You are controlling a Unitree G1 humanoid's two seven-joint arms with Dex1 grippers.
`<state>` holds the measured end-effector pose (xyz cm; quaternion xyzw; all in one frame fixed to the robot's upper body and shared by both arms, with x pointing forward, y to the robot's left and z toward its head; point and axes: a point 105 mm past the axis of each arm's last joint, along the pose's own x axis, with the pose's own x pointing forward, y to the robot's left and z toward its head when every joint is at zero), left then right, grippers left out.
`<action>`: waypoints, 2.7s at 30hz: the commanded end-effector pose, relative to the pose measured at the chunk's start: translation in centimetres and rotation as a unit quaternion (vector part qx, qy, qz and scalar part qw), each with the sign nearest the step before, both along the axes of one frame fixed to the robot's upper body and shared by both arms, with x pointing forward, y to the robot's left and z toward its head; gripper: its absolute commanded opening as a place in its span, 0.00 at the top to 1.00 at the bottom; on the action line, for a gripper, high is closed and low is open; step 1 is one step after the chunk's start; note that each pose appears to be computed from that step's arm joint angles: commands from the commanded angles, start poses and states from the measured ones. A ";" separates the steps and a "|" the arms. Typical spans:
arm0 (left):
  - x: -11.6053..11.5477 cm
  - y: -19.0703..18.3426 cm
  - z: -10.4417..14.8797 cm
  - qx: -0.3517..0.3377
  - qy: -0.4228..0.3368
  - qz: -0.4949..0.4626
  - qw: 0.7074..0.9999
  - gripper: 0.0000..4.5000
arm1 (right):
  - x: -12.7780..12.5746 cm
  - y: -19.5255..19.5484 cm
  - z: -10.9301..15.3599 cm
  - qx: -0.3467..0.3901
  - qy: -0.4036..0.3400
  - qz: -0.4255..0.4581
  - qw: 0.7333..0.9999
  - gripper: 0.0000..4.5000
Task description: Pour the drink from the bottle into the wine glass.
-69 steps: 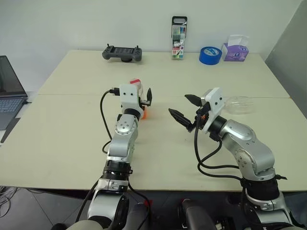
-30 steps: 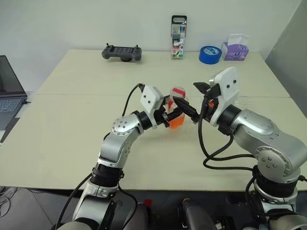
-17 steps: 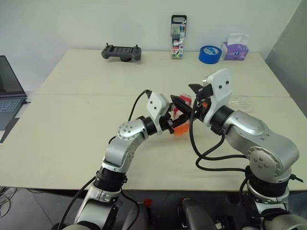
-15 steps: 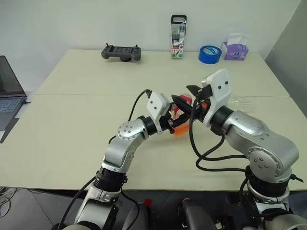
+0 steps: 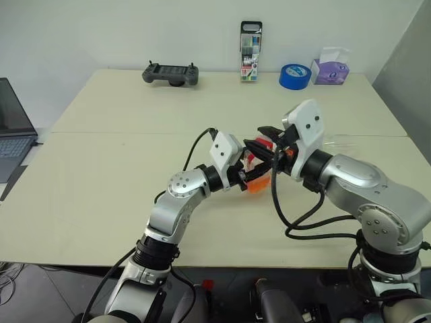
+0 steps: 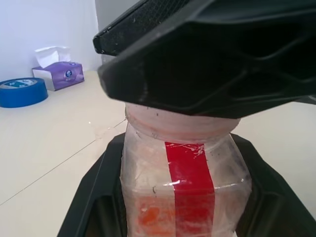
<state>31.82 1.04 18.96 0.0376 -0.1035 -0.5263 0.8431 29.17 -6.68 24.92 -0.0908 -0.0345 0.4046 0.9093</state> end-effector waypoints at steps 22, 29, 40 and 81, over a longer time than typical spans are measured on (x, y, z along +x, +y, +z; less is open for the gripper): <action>-0.6 -0.4 2.2 -0.024 -0.028 -0.005 0.999 0.54 | 1.3 -1.8 0.9 -0.077 -0.049 0.094 0.991 0.29; -0.4 -0.3 1.9 -0.024 -0.027 -0.005 0.999 0.56 | -0.4 -1.0 1.2 -0.014 -0.044 0.009 0.999 0.29; 0.6 0.0 1.5 -0.014 -0.026 0.006 1.000 0.56 | -1.3 0.4 1.1 0.035 -0.013 -0.125 0.991 0.29; 0.3 0.1 1.9 -0.003 -0.041 0.006 0.999 0.57 | -0.6 -2.5 1.0 -0.097 0.022 0.233 0.967 0.59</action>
